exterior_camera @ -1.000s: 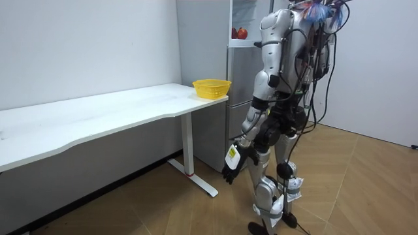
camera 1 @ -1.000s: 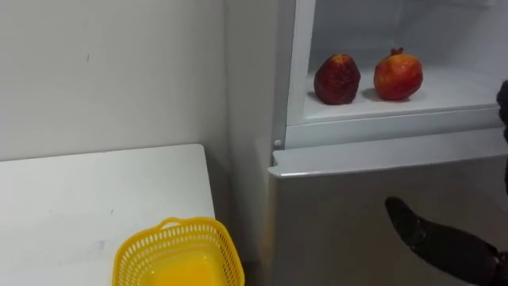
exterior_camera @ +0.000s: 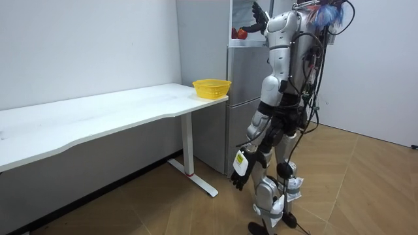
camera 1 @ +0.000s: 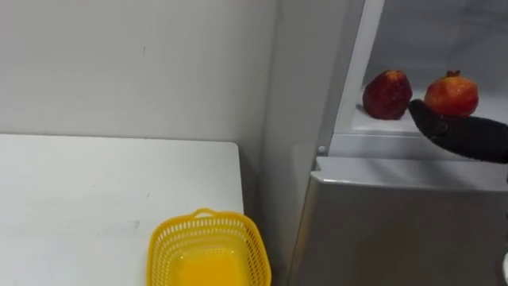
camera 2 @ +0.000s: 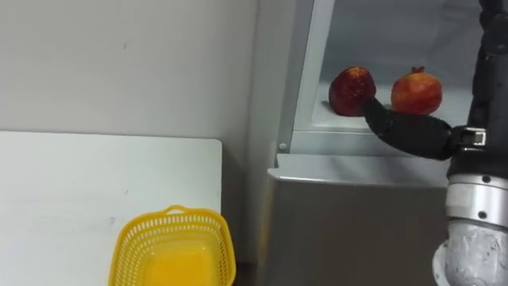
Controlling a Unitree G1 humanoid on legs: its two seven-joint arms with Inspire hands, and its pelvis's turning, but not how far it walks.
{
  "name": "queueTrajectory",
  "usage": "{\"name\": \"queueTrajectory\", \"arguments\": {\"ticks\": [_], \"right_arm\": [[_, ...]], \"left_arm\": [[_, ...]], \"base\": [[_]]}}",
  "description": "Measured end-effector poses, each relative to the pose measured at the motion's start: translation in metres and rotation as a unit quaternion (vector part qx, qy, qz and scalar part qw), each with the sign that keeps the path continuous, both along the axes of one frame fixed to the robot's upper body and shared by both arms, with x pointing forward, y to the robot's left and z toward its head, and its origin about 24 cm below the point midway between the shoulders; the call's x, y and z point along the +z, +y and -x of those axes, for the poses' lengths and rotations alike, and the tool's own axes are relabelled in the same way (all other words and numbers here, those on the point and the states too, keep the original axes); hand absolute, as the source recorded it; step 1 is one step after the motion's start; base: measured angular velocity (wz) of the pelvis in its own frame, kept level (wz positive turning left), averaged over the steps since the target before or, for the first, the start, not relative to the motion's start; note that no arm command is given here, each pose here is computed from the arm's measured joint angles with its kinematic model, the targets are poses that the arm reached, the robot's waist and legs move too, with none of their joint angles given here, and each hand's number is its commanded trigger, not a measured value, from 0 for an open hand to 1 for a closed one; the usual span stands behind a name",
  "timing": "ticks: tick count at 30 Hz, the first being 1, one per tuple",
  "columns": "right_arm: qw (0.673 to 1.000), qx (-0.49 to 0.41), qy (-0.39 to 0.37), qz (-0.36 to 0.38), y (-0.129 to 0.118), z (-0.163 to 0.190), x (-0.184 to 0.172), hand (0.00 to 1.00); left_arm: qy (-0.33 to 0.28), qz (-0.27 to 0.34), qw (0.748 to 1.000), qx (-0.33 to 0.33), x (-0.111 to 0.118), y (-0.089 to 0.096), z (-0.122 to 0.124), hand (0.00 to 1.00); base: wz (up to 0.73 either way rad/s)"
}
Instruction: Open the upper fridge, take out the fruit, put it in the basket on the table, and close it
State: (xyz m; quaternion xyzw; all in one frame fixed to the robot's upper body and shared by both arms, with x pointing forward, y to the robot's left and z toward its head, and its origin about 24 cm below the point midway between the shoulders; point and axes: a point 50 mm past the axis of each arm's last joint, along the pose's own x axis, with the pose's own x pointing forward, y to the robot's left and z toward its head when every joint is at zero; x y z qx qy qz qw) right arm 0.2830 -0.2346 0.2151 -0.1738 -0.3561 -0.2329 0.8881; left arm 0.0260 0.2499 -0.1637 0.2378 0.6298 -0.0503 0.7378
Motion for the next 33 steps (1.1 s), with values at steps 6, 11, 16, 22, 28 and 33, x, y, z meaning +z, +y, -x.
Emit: {"name": "queueTrajectory", "arguments": {"ticks": [6,11,16,22,28,33], "right_arm": [[1.000,-0.013,0.025,0.006,-0.007,-0.020,0.006,0.00],[0.999,-0.016,0.040,0.009,-0.010,-0.024,0.004,0.00],[0.998,-0.015,0.061,0.030,-0.015,-0.026,0.004,0.00],[0.994,-0.017,0.085,0.066,-0.015,-0.028,0.004,0.00],[0.985,-0.032,0.136,0.096,-0.022,-0.042,-0.005,0.00],[0.980,-0.037,0.156,0.121,-0.021,-0.046,-0.011,0.00]], "left_arm": [[-0.005,-0.011,1.000,-0.017,0.002,0.003,-0.006,0.00],[0.000,-0.013,1.000,-0.016,0.002,0.004,-0.002,0.00],[-0.007,-0.022,1.000,-0.010,0.004,0.009,-0.005,0.00],[-0.005,-0.024,1.000,-0.003,0.005,0.013,-0.006,0.00],[-0.006,-0.026,1.000,-0.004,0.007,0.017,-0.008,0.00],[-0.006,-0.027,1.000,-0.003,0.007,0.018,-0.008,0.00]], "base": [[0.14],[0.09],[0.03],[0.00],[0.00],[0.00]]}}
